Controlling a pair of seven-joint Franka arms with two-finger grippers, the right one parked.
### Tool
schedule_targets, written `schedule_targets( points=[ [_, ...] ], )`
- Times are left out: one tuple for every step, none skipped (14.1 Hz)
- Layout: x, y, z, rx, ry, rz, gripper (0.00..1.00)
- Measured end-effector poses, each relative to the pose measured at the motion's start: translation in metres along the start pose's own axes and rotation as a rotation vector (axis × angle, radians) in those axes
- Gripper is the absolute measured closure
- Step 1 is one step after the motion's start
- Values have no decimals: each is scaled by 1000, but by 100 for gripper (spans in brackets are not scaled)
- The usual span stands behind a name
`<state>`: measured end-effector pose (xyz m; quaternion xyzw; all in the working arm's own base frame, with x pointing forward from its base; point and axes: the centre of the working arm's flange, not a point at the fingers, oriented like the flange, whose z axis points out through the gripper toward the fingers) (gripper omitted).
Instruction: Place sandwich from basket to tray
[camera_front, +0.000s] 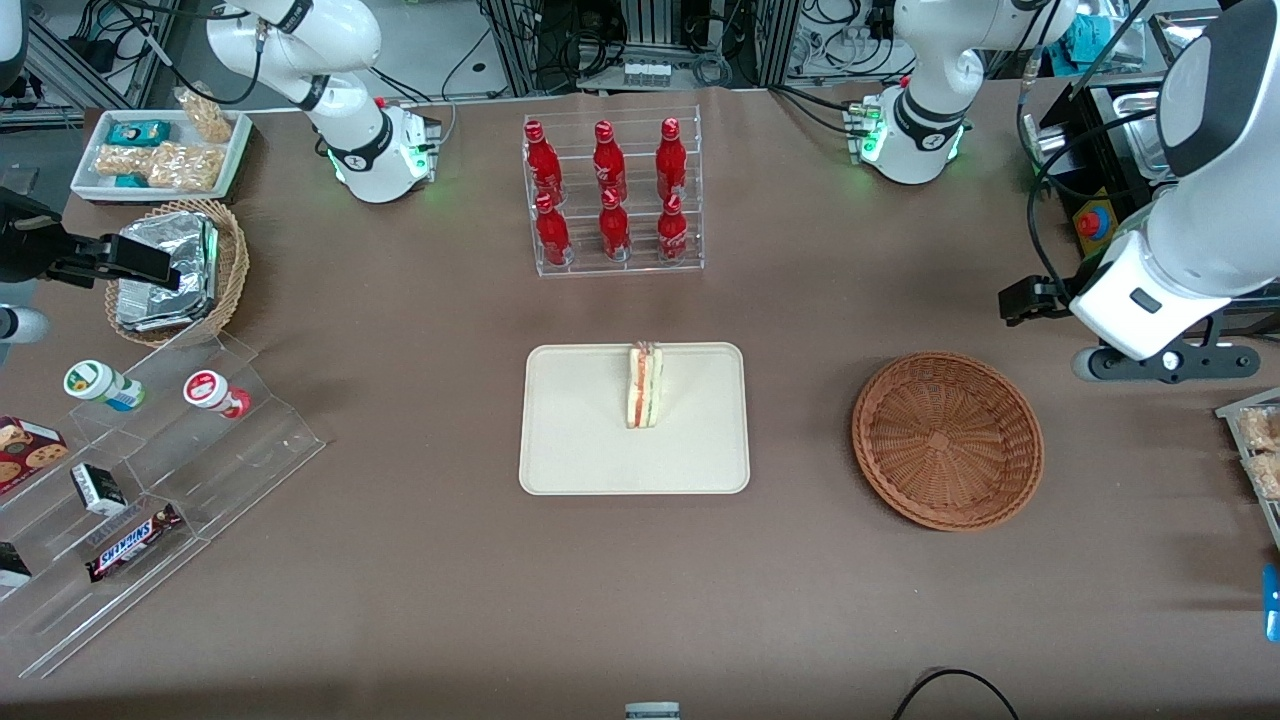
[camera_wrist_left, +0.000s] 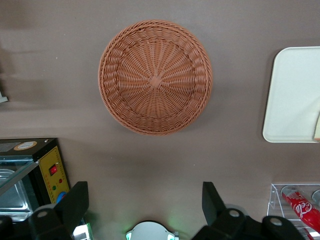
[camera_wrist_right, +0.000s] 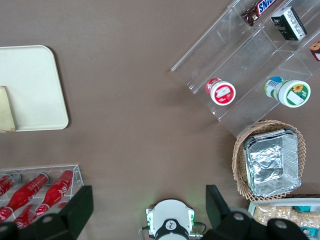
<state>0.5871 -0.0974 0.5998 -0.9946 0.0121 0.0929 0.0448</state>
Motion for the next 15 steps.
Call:
schedule_targets(
  points=[
    [-4,-1,-2,4,-6,0,0],
    [-9,-4,-6,8,-15,8,0],
    [-14,-10,-9,12,-23,22,0],
    [-18,-19,-12,13,-28,30,0],
    [-22,-29,-16,13,-30,28,0],
    [-26,-36,-19,13,-31,23,0],
    [-31,-39,-21,13,-37,20,0],
    [-37,-40,-20,14,-41,19,0],
    [-43,-39,-19,15,-45,21,0],
    [-48,-39,-19,16,-44,22,0],
    [-52,-39,-20,16,-41,24,0],
    [-54,-38,-21,15,-35,26,0],
    [-53,-37,-22,14,-28,29,0],
    [-52,-36,-22,14,-24,32,0],
    [-51,-34,-21,14,-24,38,0]
  ],
)
